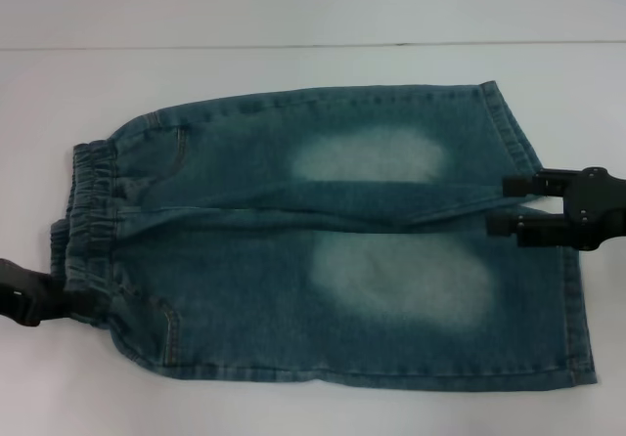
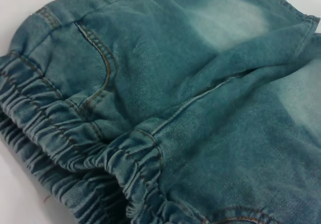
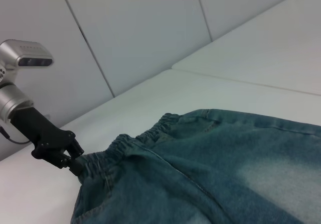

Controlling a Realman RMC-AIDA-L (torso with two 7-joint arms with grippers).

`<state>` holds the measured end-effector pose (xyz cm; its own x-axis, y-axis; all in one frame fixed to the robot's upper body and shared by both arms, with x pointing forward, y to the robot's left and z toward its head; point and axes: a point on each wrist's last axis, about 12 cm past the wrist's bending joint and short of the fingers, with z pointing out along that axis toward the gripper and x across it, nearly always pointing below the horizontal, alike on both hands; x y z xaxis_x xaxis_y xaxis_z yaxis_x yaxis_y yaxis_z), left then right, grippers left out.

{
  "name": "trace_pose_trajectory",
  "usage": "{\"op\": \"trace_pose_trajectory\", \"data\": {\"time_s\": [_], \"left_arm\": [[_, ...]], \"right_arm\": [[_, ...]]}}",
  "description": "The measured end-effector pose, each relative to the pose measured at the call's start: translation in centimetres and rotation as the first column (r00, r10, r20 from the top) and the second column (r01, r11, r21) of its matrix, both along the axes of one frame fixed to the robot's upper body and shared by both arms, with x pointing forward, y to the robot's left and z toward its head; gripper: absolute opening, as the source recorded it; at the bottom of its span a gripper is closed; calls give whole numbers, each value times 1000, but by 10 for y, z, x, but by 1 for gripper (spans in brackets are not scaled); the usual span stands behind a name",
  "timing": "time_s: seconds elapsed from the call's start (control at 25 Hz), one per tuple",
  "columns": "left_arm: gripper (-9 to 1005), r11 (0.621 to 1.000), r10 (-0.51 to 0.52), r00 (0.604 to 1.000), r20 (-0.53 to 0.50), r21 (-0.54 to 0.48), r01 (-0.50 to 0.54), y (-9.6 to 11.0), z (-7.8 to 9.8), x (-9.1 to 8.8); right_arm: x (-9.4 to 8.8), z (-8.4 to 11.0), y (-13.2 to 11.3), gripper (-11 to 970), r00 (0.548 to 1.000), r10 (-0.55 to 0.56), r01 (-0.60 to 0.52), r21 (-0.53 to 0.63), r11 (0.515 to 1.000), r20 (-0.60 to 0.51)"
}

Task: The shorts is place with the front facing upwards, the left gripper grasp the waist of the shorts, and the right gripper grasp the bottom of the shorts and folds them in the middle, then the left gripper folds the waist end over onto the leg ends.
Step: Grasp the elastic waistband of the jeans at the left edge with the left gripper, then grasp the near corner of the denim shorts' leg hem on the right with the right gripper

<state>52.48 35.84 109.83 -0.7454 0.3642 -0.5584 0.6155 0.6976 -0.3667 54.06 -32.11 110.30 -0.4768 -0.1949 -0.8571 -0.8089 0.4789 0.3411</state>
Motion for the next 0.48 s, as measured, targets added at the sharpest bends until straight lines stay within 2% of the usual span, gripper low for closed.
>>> {"op": "trace_pose_trajectory", "data": {"time_s": [0.28,0.48], "left_arm": [[94,1000,-13,1000,0,-4,13,-2,0,-1],[36,999,-35,999,0,-21,35,-7,2,1]], "right_arm": [[0,0,-1,801,1000,-6,6,7,1000,0],[3,11,-2,798,999,-10,13,60,998,-35]]}}
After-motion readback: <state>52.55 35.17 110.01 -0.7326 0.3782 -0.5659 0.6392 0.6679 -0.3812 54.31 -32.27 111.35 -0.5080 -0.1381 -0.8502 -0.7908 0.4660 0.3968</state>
